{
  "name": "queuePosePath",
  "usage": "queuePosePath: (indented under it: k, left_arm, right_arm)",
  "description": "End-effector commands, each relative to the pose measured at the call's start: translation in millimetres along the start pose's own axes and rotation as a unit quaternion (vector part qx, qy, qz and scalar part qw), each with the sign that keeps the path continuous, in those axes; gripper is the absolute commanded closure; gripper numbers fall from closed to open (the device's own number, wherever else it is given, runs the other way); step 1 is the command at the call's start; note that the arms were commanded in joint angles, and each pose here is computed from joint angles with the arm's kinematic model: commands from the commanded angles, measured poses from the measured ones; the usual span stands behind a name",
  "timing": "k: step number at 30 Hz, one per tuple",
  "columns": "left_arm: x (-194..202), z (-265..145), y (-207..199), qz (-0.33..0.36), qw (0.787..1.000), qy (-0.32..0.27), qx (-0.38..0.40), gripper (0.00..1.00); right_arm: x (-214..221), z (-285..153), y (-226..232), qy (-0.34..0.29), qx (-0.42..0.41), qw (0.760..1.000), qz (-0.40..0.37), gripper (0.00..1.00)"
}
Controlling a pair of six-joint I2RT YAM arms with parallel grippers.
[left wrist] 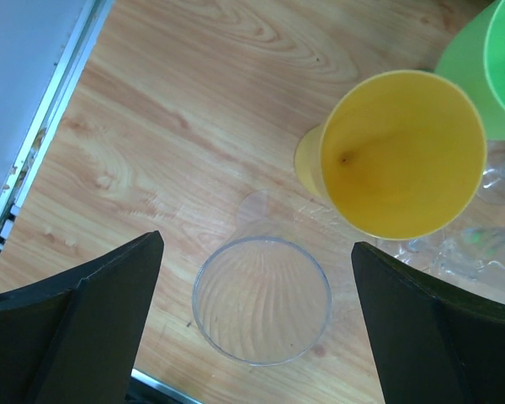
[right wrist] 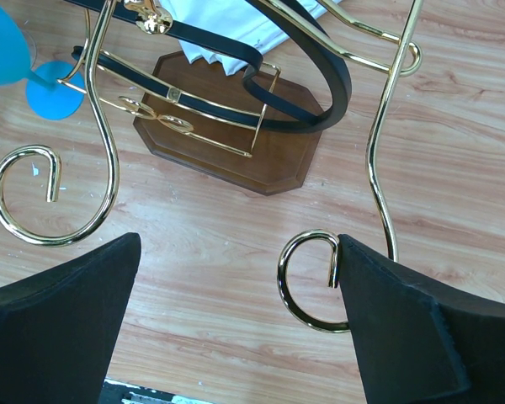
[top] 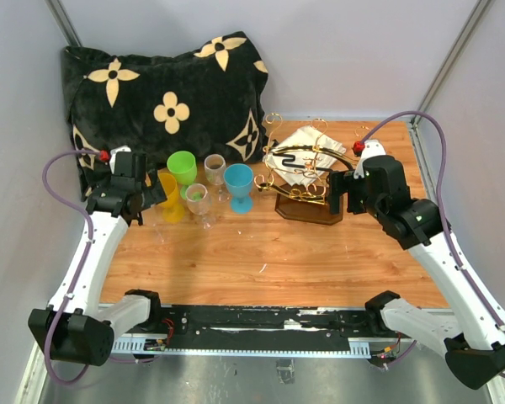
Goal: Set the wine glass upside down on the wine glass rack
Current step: Move the wine rack to the center of the board, then pick up the wine glass at the center of the board.
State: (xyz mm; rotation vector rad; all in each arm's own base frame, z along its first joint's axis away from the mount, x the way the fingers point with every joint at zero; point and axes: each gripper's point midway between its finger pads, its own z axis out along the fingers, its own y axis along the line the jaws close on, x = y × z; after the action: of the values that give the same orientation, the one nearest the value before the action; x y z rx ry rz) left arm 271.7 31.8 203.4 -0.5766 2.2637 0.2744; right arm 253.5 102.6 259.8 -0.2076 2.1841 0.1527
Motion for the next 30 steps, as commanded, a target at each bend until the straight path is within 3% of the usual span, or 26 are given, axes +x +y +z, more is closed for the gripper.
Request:
queuePosePath:
  k: [1,10,30]
  left_arm:
    - [5.8,4.8,2.6,-0.008,1.000,0.006,-0.001,0.00]
    - [25.4,4.5,-4.4,-0.016,0.999,0.036,0.027,0.04]
    - [22.9,2.3,-3.0,-0.013,0.999,0.031,0.026,0.14]
  right_arm:
    - [19.6,3.5,3.1,0.033,-0.008,0.999,-0.011,0.02]
    - [22.8,4.7,1.4,0.036,-0.004,0.999,-0.012,0.02]
    - [20.9,-0.1,-3.7,0.025,0.006,1.000,-0.012,0.02]
